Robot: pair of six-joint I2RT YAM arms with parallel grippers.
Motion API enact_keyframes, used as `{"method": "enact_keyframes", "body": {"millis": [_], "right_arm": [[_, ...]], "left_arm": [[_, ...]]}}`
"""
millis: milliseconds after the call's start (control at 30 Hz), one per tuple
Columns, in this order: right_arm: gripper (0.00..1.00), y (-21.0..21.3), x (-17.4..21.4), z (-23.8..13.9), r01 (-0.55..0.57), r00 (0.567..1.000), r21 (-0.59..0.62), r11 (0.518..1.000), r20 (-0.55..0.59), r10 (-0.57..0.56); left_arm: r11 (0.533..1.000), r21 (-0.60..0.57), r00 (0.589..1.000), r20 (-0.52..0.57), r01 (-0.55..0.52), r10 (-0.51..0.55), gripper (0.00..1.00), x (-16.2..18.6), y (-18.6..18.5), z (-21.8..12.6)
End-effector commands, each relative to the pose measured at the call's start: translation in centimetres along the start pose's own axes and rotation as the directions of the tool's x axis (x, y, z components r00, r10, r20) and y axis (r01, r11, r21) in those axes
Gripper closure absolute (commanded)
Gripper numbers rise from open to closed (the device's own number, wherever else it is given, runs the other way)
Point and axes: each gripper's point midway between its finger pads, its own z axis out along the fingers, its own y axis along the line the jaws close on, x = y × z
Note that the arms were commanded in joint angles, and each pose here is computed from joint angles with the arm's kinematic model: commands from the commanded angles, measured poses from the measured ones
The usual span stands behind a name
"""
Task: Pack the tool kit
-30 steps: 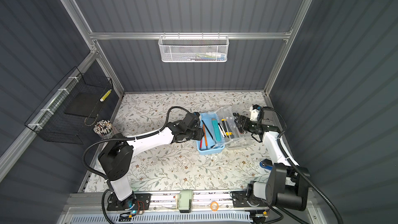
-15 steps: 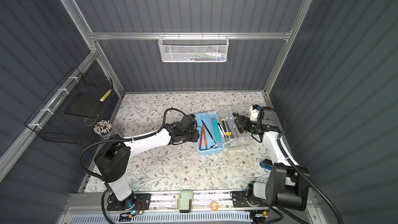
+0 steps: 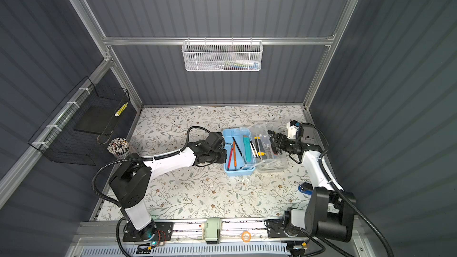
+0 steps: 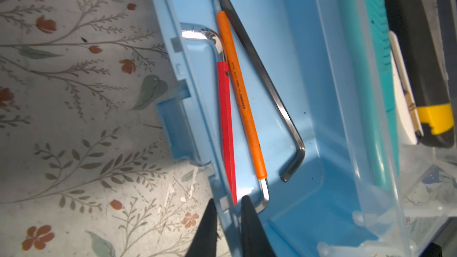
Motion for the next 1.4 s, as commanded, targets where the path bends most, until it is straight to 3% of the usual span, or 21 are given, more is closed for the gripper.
{"method": "enact_keyframes", "body": {"millis": [0, 867, 1367], "right_arm": [[0.24, 2.4, 0.3, -0.3, 0.003, 1.0, -0.11, 0.994, -0.015, -0.005], [0.3, 7.2, 1.1, 0.6, 0.013, 0.998, -0.182, 0.983, -0.051, -0.022], [0.27, 8.0, 1.9, 2.5, 0.062, 0.995, 0.067, 0.996, -0.08, -0.056]], "left_arm": [[0.997, 0.045, 0.996, -0.063, -0.058, 0.061, 0.85, 1.7, -1.0, 1.4], [0.993, 0.112, 0.998, -0.042, -0.038, 0.043, 0.86, 1.4, -2.1, 1.7], [0.992, 0.114, 0.998, -0.024, -0.048, 0.051, 0.83, 1.3, -2.1, 1.1]]}}
